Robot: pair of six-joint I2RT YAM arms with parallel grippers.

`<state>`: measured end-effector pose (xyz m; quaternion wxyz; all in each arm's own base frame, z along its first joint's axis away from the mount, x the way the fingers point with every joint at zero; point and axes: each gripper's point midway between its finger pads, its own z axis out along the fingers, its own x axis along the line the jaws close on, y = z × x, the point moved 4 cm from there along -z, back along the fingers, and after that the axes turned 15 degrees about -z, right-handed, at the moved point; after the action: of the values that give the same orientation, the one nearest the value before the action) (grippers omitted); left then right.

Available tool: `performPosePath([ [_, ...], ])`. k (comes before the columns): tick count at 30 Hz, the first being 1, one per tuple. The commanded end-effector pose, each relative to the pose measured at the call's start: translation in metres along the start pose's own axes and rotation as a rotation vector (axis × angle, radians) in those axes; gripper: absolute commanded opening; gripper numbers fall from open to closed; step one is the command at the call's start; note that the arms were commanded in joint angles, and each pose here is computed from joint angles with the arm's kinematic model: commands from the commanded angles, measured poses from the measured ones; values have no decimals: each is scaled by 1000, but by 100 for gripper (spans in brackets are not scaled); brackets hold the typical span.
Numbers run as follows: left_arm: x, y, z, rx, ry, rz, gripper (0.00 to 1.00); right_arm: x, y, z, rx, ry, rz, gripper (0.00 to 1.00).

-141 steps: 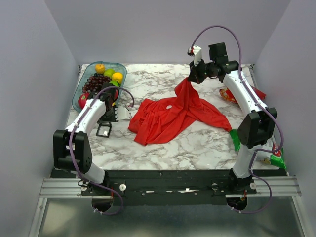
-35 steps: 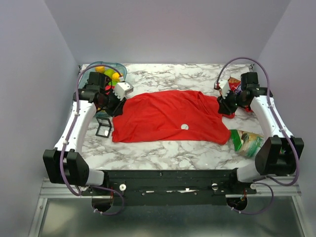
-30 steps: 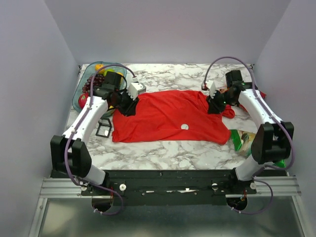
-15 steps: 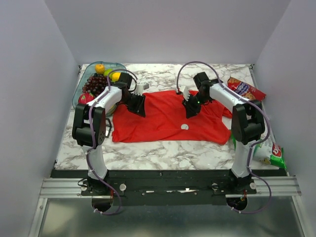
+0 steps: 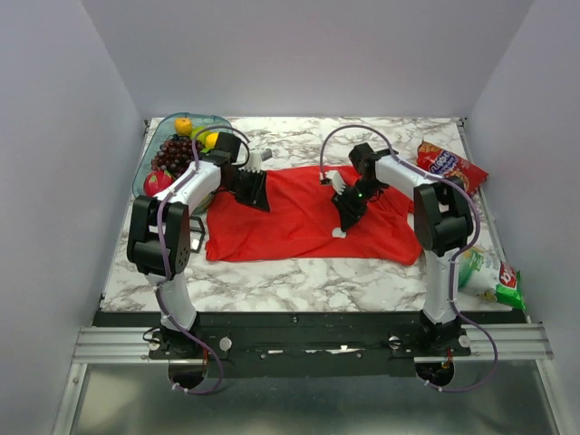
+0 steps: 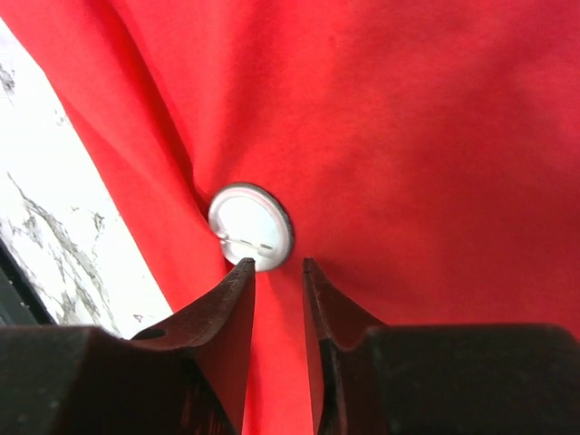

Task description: Remove the brooch from the garment

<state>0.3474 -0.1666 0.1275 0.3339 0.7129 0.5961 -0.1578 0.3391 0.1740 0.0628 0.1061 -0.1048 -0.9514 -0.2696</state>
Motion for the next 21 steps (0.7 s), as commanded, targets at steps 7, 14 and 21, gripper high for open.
performPosePath([
  [7, -11, -5, -1, -18, -46, -22, 33, 13, 10, 17, -7, 103, 23, 34],
  [14, -9, -7, -1, -19, -35, -25, 33, 3, 8, 22, 33, 40, 38, 45],
  [21, -9, -7, -1, -19, -35, -22, 33, 5, 3, 31, 75, 29, 11, 41],
])
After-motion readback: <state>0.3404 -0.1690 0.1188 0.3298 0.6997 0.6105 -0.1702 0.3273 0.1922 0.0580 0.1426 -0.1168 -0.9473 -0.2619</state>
